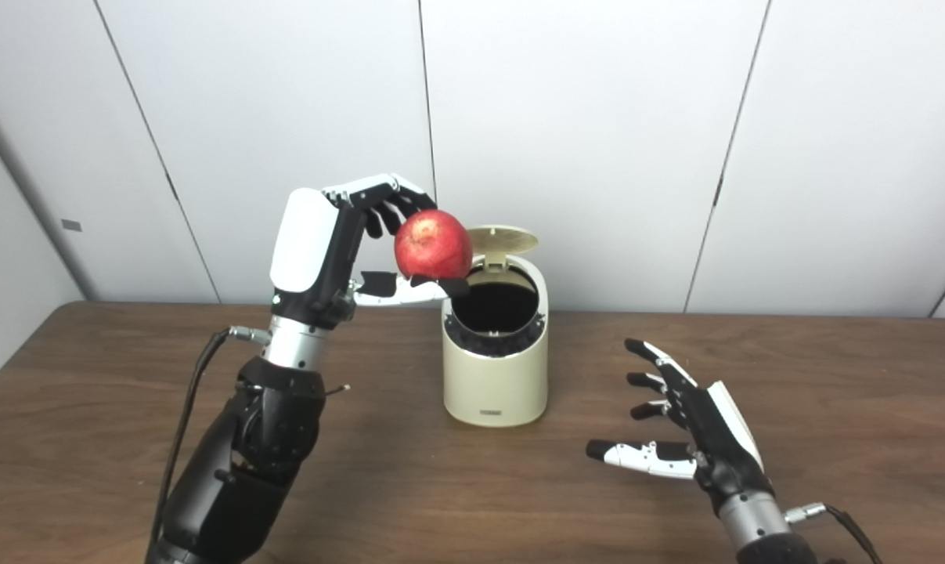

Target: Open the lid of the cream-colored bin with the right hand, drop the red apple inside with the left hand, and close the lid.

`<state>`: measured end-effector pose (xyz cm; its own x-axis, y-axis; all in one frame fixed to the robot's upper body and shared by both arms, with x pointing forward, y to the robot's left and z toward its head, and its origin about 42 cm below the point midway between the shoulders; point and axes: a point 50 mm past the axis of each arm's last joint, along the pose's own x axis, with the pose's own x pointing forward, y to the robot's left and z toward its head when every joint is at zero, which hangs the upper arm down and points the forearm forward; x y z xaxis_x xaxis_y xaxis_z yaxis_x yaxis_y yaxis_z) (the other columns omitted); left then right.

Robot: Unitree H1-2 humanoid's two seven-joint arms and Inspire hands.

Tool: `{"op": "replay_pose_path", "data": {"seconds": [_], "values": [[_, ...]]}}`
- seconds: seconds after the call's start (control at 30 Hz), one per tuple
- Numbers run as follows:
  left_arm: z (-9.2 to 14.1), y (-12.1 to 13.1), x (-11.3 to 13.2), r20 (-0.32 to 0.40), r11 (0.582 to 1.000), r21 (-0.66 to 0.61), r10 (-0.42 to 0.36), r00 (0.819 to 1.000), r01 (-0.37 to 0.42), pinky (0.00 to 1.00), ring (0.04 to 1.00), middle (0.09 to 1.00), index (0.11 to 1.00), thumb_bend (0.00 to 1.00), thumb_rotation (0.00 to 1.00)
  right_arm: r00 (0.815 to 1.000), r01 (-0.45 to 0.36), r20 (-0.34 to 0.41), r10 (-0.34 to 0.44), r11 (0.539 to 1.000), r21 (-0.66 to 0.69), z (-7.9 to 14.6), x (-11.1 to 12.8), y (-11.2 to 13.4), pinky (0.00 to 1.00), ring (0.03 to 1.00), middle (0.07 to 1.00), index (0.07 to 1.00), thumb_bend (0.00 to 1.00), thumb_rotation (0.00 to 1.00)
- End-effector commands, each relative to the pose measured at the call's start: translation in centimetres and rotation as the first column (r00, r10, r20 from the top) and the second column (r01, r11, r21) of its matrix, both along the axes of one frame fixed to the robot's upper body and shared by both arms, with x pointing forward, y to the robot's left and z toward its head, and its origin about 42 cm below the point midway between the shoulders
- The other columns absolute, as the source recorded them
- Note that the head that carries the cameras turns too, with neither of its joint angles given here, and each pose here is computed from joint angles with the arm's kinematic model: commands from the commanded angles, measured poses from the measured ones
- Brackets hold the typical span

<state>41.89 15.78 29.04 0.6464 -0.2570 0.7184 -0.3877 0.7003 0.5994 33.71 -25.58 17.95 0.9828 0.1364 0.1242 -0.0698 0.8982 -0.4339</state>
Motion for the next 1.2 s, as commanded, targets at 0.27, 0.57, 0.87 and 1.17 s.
{"op": "replay_pose_path", "data": {"seconds": [0.27, 0.57, 0.87, 1.17], "values": [[0.3, -2.8, 0.7, 0.094, 1.000, -0.006, -0.023, 0.995, 0.024, 0.32, 0.388, 0.462, 0.500, 0.52, 0.00, 0.993, 0.000, 0.119, -0.003, 1.000, 0.018, 2.0, 0.5, 0.5, 0.60, 0.815, 0.935, 0.870, 0.74, 0.18], [-1.9, -3.5, 1.7, 0.111, 1.000, 0.025, -0.003, 0.994, 0.000, 0.31, 0.376, 0.451, 0.505, 0.52, 0.00, 0.992, 0.004, 0.125, -0.007, 1.000, 0.020, 1.7, 0.5, 0.3, 0.61, 0.808, 0.935, 0.871, 0.76, 0.21], [-3.5, -3.3, 3.1, 0.172, 0.997, 0.065, 0.020, 0.985, -0.032, 0.27, 0.339, 0.426, 0.505, 0.52, 0.00, 0.993, 0.009, 0.119, -0.012, 1.000, 0.026, 1.5, 0.4, 0.2, 0.62, 0.816, 0.934, 0.873, 0.75, 0.19], [-4.8, -3.7, 4.3, 0.194, 0.996, 0.072, 0.044, 0.980, -0.059, 0.25, 0.309, 0.408, 0.497, 0.52, 0.00, 0.994, 0.020, 0.111, -0.022, 1.000, 0.019, 1.7, 0.2, 0.3, 0.65, 0.823, 0.935, 0.877, 0.76, 0.24]]}}
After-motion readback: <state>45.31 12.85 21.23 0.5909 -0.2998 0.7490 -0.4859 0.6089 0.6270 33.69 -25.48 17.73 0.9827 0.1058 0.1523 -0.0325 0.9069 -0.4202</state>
